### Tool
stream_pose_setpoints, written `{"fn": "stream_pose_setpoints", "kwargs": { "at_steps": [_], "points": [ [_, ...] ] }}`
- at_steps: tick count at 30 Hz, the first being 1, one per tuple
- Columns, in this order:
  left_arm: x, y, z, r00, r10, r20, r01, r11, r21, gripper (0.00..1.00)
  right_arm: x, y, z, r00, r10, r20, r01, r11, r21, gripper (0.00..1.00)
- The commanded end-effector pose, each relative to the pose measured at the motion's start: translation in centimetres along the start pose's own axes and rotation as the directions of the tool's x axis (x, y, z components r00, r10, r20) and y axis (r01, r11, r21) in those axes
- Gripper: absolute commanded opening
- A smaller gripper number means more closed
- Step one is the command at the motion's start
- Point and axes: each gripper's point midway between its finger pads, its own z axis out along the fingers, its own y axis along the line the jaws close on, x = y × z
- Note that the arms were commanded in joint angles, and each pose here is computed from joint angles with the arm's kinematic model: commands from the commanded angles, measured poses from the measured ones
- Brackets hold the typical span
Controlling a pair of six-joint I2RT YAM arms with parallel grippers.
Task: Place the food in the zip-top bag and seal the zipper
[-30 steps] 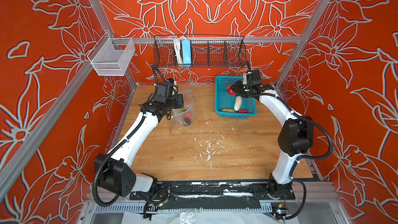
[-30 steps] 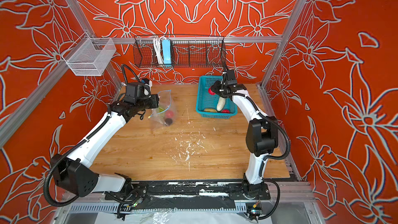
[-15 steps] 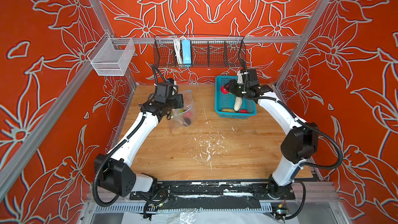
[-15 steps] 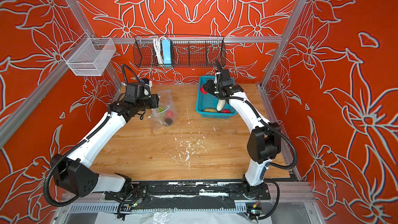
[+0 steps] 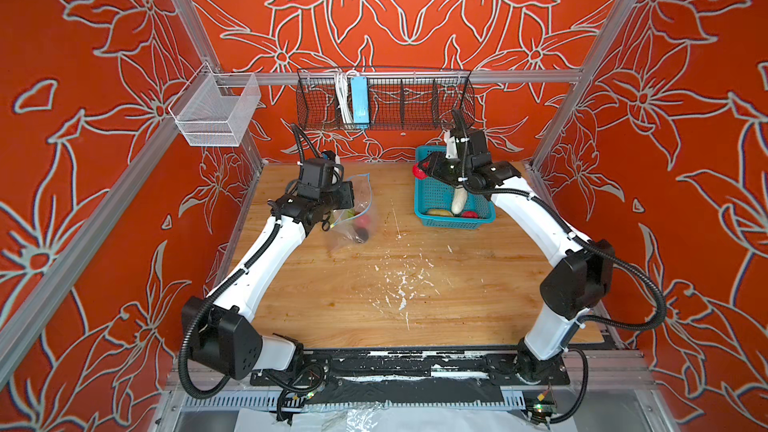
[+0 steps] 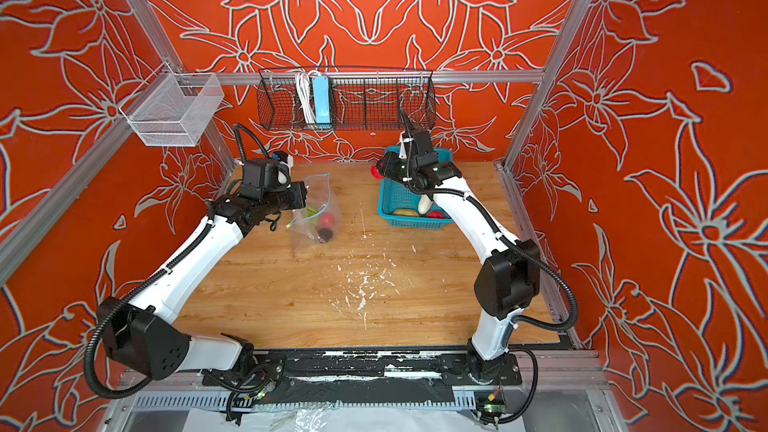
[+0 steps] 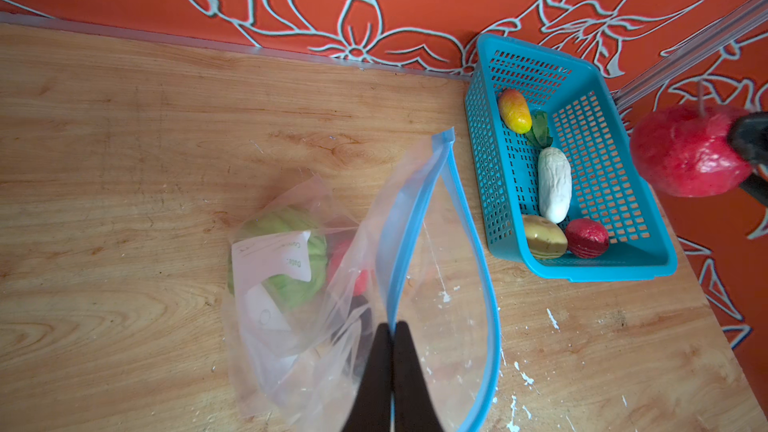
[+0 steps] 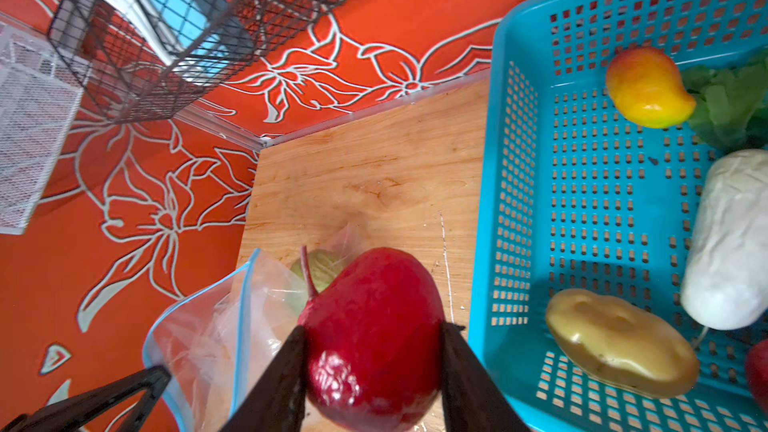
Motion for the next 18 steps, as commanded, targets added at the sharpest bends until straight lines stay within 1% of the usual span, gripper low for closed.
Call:
{"fn": "stream_pose_setpoints", "kwargs": {
  "at_steps": [1, 13, 18],
  "points": [
    [-0.4, -0.2, -0.8, 1.0, -0.004, 0.02, 0.004, 1.0, 0.01, 0.0, -0.6, 2.4, -1.8, 0.999, -0.031, 0.026, 0.032, 0.999, -0.037, 0.32],
    [-0.5, -0.3, -1.0, 1.0, -0.006, 0.024, 0.005, 1.0, 0.014, 0.0, 1.9, 7.5, -1.6, 0.997, -0.075, -0.013, 0.072, 0.988, -0.137, 0.32],
    [-0.6, -0.3, -1.2, 1.0, -0.004, 0.029, 0.003, 1.0, 0.015, 0.0, 2.9, 9.1, -1.5, 0.995, -0.1, -0.025, 0.095, 0.983, -0.159, 0.32]
  ]
}}
